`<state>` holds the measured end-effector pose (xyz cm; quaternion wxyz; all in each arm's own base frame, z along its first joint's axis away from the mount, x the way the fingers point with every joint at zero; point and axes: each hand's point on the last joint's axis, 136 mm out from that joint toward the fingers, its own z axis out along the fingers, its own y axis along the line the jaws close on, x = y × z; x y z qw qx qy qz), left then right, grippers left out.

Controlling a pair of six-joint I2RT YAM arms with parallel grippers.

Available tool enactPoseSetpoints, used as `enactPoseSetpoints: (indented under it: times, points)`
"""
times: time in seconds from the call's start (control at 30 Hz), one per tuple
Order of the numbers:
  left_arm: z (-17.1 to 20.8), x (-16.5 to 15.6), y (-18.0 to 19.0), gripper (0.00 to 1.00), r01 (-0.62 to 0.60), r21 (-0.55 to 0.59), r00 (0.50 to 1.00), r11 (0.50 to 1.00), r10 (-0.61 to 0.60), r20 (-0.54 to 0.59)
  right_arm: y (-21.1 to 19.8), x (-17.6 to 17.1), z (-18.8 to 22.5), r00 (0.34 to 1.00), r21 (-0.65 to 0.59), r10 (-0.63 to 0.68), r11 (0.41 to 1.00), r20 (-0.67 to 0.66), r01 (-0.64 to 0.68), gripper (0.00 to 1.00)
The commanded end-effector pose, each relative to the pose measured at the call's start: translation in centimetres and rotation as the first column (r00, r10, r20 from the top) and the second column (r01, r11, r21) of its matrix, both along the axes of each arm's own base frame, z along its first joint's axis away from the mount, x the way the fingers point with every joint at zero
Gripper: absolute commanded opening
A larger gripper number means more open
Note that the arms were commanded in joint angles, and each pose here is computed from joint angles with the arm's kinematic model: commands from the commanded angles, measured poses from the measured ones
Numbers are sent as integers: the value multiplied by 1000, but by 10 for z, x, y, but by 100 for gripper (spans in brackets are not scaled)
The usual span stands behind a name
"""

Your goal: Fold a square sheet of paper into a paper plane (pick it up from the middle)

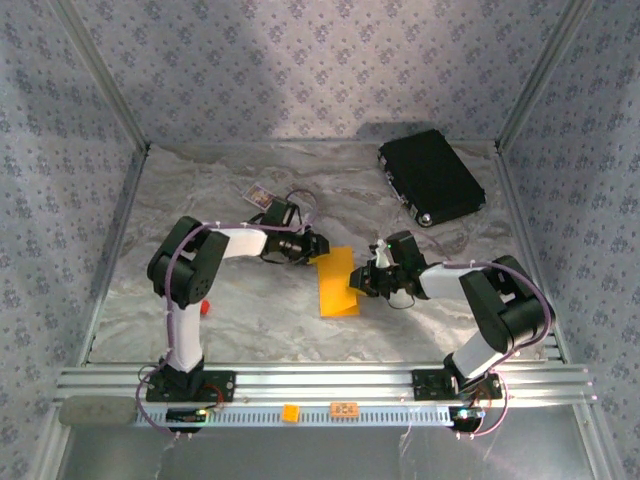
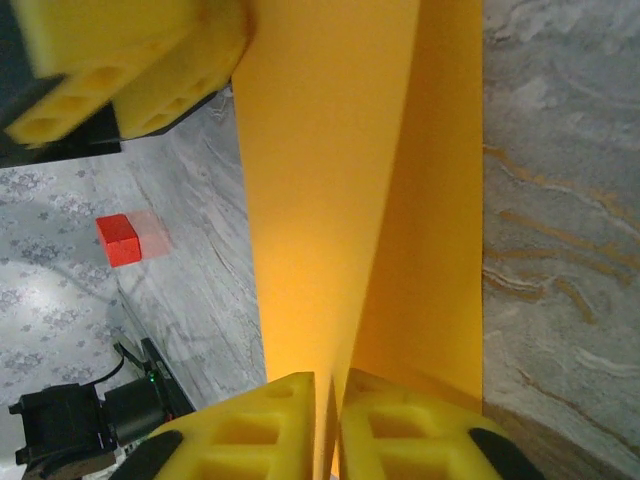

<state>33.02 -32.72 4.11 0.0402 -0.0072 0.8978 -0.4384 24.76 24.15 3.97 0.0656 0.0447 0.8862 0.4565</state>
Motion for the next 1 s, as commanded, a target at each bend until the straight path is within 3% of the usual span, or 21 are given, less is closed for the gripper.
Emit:
enactPoseSetpoints:
  times: [0.0, 0.03, 0.13, 0.2, 0.4, 0.5, 0.7, 0.8, 0.83, 0.97]
  points:
    - [51, 5, -5, 49, 22, -41, 995, 999, -18, 97, -2, 1, -6, 1000, -14, -15, 1000, -5, 15, 9]
    - [61, 5, -5, 56, 23, -48, 993, 999, -17, 119, -2, 3, -6, 1000, -17, -29, 999, -5, 29, 9]
    - [88, -1, -4, 67, 34, -48, 980, 998, -24, 196, -1, 9, -6, 997, -25, -81, 996, 0, 81, 6]
    - [104, -7, -1, 81, 38, -25, 967, 999, -30, 252, 0, 13, -4, 993, -21, -114, 993, 10, 114, 6]
    - [138, -25, 22, 83, -18, 64, 908, 998, -10, 419, 3, 20, 2, 984, 3, -179, 984, 21, 179, 7]
    - [148, -32, 43, 83, -91, 85, 869, 992, 38, 493, 6, 19, 9, 987, 31, -153, 988, 44, 152, 13]
    - [164, -47, 80, 85, -184, 83, 716, 979, 75, 694, 14, 16, 14, 997, 45, -56, 998, 59, 53, 23]
    - [161, -49, 106, 88, -302, 100, 699, 948, 149, 699, 12, 18, 10, 998, 29, -40, 999, 57, 38, 24]
    - [161, -49, 114, 96, -324, 101, 692, 941, 162, 704, 12, 19, 10, 997, 30, -40, 999, 59, 38, 23]
    - [164, -57, 126, 100, -327, 65, 667, 943, 182, 722, 9, 23, 8, 998, 32, -42, 999, 56, 40, 21]
